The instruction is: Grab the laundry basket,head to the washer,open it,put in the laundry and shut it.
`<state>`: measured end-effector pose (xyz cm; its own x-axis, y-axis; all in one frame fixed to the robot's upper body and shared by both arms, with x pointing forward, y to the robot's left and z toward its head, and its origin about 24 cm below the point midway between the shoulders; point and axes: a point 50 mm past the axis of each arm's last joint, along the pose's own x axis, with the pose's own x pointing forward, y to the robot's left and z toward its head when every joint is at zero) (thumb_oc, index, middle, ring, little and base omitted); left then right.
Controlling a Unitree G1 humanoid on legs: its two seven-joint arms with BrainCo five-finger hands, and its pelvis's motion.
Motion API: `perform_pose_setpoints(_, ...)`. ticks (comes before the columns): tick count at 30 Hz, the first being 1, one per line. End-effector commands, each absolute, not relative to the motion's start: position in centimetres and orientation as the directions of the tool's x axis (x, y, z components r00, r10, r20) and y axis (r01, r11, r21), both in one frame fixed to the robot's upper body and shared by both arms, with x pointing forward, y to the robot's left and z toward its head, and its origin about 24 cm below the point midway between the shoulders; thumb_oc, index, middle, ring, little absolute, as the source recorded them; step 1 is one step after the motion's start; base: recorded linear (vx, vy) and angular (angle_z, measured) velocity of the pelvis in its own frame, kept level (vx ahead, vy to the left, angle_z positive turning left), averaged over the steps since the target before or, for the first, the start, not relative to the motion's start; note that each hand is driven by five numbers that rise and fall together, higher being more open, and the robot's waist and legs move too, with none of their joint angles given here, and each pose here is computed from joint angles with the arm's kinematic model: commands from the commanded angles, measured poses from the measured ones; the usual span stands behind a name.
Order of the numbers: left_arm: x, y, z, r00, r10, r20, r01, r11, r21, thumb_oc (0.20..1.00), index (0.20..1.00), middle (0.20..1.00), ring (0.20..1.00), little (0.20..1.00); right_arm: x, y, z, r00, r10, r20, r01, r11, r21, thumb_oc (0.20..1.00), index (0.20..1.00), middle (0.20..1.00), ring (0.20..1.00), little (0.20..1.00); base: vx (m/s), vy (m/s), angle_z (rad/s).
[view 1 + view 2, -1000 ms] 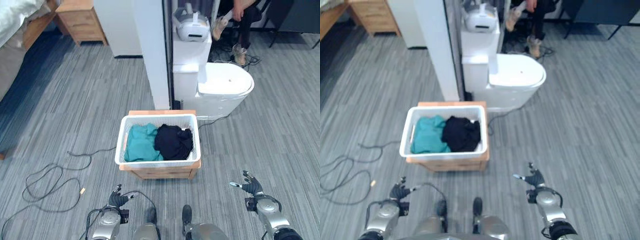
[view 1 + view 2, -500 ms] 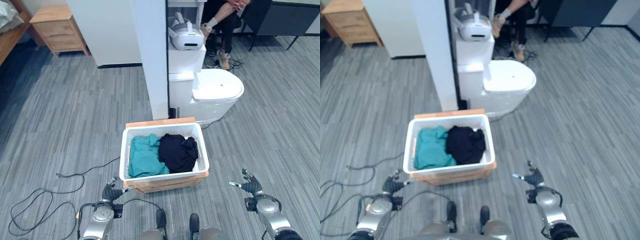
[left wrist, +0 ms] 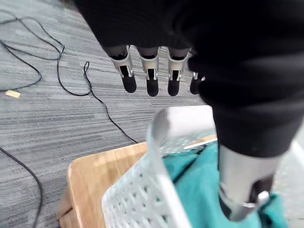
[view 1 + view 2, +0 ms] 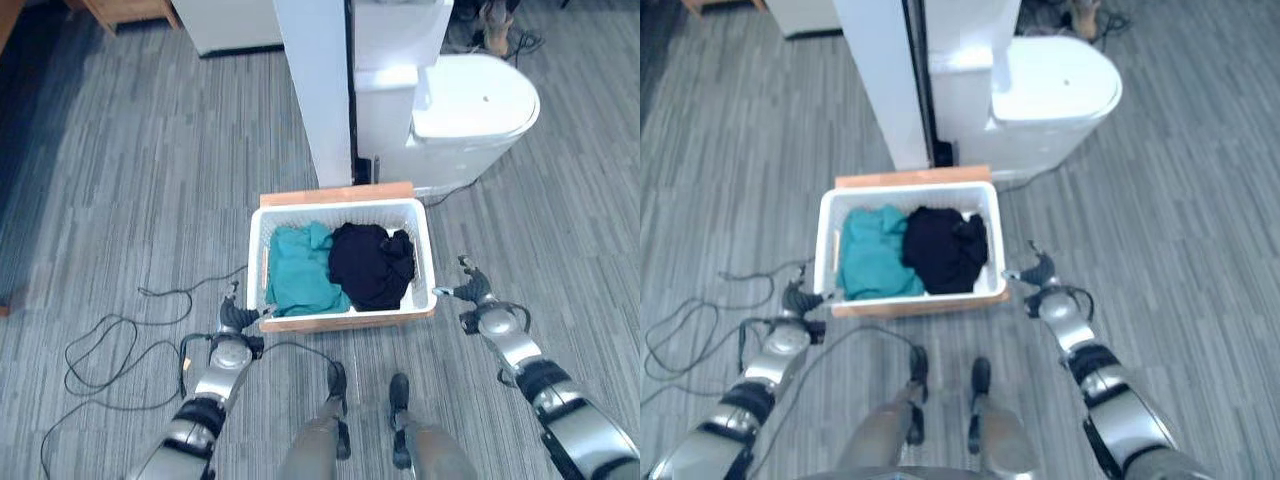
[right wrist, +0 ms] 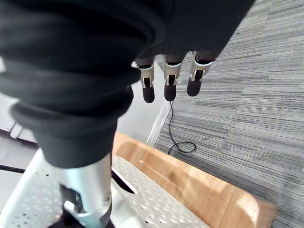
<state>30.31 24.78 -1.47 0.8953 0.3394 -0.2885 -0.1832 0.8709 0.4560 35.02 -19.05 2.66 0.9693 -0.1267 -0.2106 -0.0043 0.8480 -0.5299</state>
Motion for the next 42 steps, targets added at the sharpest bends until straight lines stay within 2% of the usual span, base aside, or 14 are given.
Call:
perform_pose_setpoints(1,31.1,27.1,0.3,0.876,0.435,-0.209,-0.284,0.815,0.505,1.000,1.000,1.000,1.000,1.000,35.3,-17.3,2.9,0.975,-0.117,-0.190,0.022,0.898,-0.439,1.000,1.000,1.000,1.000,1.000,0.00,0.000,0.00)
perform_pose_setpoints(4,31.6,26.5,0.1,0.876,0.418,-0.240,-0.244,0.814,0.527,1.000,1.000,1.000,1.000,1.000,35.9,-16.1,2.9,0.972,-0.090,-0.216,-0.019,0.889,-0.457,1.000,1.000,1.000,1.000,1.000,-0.01,-0.015,0.03)
perform_pose_setpoints(5,31.9,25.9,0.0,0.883,0.397,-0.251,-0.222,0.823,0.523,1.000,1.000,1.000,1.000,1.000,36.0,-15.8,2.8,0.970,-0.083,-0.226,-0.031,0.887,-0.461,0.730,0.730,0.730,0.730,0.730,0.00,-0.017,0.07)
perform_pose_setpoints(6,32.1,25.3,-0.1,0.890,0.377,-0.258,-0.201,0.830,0.521,0.382,0.382,0.382,0.382,0.382,35.9,-15.5,2.6,0.968,-0.074,-0.239,-0.046,0.885,-0.463,0.222,0.222,0.222,0.222,0.222,-0.01,-0.012,0.06)
perform_pose_setpoints(7,32.4,24.8,0.2,0.901,0.357,-0.247,-0.193,0.838,0.511,0.200,0.200,0.200,0.200,0.200,36.0,-15.3,2.7,0.969,-0.069,-0.238,-0.050,0.887,-0.459,0.200,0.200,0.200,0.200,0.200,0.00,-0.010,0.09)
perform_pose_setpoints(12,32.9,21.5,1.5,0.959,0.230,-0.166,-0.147,0.903,0.403,0.200,0.200,0.200,0.200,0.200,35.4,-14.7,3.2,0.984,-0.031,-0.177,-0.042,0.918,-0.393,0.200,0.200,0.200,0.200,0.200,-0.01,-0.020,0.07)
perform_pose_setpoints(14,32.9,21.2,1.8,0.965,0.219,-0.147,-0.148,0.912,0.384,0.200,0.200,0.200,0.200,0.200,35.4,-14.7,3.6,0.989,-0.022,-0.148,-0.037,0.923,-0.383,0.200,0.200,0.200,0.200,0.200,-0.01,-0.029,0.03)
perform_pose_setpoints(17,31.8,20.8,2.6,0.979,0.186,-0.080,-0.152,0.934,0.322,0.200,0.200,0.200,0.200,0.200,34.2,-15.3,4.6,0.998,0.007,-0.062,-0.028,0.937,-0.348,0.200,0.200,0.200,0.200,0.200,0.02,-0.044,-0.01)
perform_pose_setpoints(20,29.0,20.9,2.3,0.989,0.140,-0.056,-0.122,0.961,0.246,0.200,0.200,0.200,0.200,0.200,31.5,-17.2,5.7,0.998,0.038,0.040,-0.023,0.947,-0.320,0.200,0.200,0.200,0.200,0.200,0.06,-0.070,-0.05)
perform_pose_setpoints(26,26.0,20.8,2.2,0.996,0.062,-0.056,-0.049,0.975,0.219,0.200,0.200,0.200,0.200,0.200,27.5,-19.5,6.2,0.994,0.018,0.112,0.013,0.962,-0.273,0.200,0.200,0.200,0.200,0.200,0.04,-0.087,0.01)
perform_pose_setpoints(35,24.3,19.0,1.6,0.996,-0.041,-0.083,0.055,0.981,0.186,0.200,0.200,0.200,0.200,0.200,25.0,-20.4,4.5,0.999,-0.003,0.047,0.014,0.974,-0.226,0.200,0.200,0.200,0.200,0.200,-0.03,0.052,-0.03)
perform_pose_setpoints(42,23.8,19.2,1.7,0.991,-0.092,-0.099,0.113,0.968,0.222,0.200,0.200,0.200,0.200,0.200,24.1,-21.0,3.6,0.999,-0.034,0.005,0.034,0.987,-0.157,0.200,0.200,0.200,0.200,0.200,-0.04,0.200,-0.67)
